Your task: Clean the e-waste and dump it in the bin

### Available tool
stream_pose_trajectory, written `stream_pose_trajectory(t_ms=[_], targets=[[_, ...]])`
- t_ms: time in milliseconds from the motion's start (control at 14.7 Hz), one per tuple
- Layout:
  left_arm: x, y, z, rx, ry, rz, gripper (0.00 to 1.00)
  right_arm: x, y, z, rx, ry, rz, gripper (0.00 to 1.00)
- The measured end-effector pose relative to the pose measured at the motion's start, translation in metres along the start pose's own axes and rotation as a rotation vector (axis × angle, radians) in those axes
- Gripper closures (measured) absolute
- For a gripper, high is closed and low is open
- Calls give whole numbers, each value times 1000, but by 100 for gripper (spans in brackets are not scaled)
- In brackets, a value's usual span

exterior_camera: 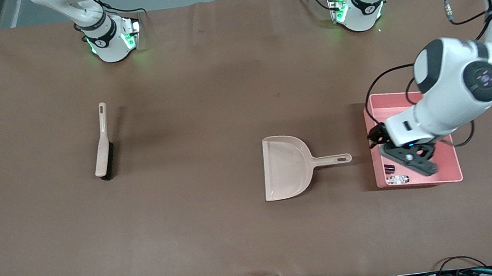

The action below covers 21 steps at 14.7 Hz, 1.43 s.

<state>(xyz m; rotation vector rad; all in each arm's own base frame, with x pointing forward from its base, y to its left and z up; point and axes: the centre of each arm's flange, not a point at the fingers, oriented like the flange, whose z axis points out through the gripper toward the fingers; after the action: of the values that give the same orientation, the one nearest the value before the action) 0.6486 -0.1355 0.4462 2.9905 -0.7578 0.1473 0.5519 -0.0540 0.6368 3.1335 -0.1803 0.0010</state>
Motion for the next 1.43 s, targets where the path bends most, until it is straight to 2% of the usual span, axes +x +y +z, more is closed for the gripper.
stream_pose_trajectory(t_ms=[205, 341, 750, 1023, 1432], targets=[[-18, 12, -59, 32, -13, -242, 0, 0, -6, 0, 0, 1, -1, 0], [-34, 17, -101, 50, -9, -306, 0, 0, -6, -1, 0, 1, 0, 0], [-95, -14, -181, 69, -37, -410, 0, 0, -6, -1, 0, 2, 1, 0], [-106, -12, -205, 64, -69, -419, 0, 0, -5, -1, 0, 2, 1, 0], [-111, -8, -207, 40, -108, -428, 0, 0, -5, -1, 0, 2, 2, 0]])
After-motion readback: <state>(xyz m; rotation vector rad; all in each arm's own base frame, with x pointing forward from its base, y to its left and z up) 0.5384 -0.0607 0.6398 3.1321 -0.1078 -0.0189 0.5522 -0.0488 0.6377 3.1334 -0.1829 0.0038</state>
